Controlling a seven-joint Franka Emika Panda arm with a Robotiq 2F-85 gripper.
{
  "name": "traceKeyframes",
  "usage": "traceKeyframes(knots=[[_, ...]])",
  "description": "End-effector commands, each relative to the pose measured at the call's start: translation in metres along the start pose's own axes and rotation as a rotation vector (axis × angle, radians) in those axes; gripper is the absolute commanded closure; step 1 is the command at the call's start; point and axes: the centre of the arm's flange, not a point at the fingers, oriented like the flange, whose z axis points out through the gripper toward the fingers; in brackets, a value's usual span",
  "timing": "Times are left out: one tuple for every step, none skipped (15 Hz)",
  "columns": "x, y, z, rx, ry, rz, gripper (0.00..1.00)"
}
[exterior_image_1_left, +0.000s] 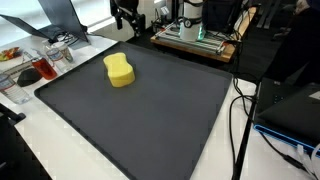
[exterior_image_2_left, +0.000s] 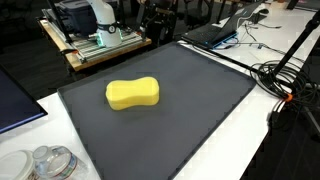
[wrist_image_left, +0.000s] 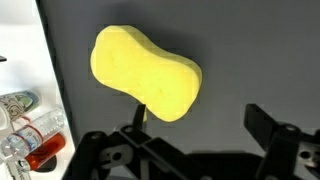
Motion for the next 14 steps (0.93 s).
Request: traceKeyframes(knots=[[-0.001, -0.025, 0.012, -0.069, 0.027, -0.081, 0.0], [-0.005, -0.03, 0.016, -0.088, 0.035, -0.112, 0.0], [-0.009, -0.035, 0.02, -0.103, 0.044, -0.144, 0.0], [-0.014, -0.037, 0.023, -0.107, 0.051, -0.182, 0.0], [-0.018, -0.039, 0.025, -0.113, 0.067, -0.21, 0.0], [-0.023, -0.04, 0.027, -0.111, 0.077, -0.242, 0.0], [-0.028, -0.042, 0.03, -0.119, 0.101, -0.281, 0.0], [-0.032, -0.044, 0.034, -0.12, 0.117, -0.317, 0.0], [-0.037, -0.045, 0.039, -0.115, 0.125, -0.349, 0.0], [-0.041, -0.045, 0.042, -0.099, 0.124, -0.374, 0.0], [-0.046, -0.041, 0.047, -0.073, 0.121, -0.384, 0.0], [-0.05, -0.038, 0.05, -0.053, 0.12, -0.394, 0.0], [-0.053, -0.032, 0.052, -0.029, 0.115, -0.399, 0.0], [-0.056, -0.023, 0.054, -0.011, 0.115, -0.397, 0.0]])
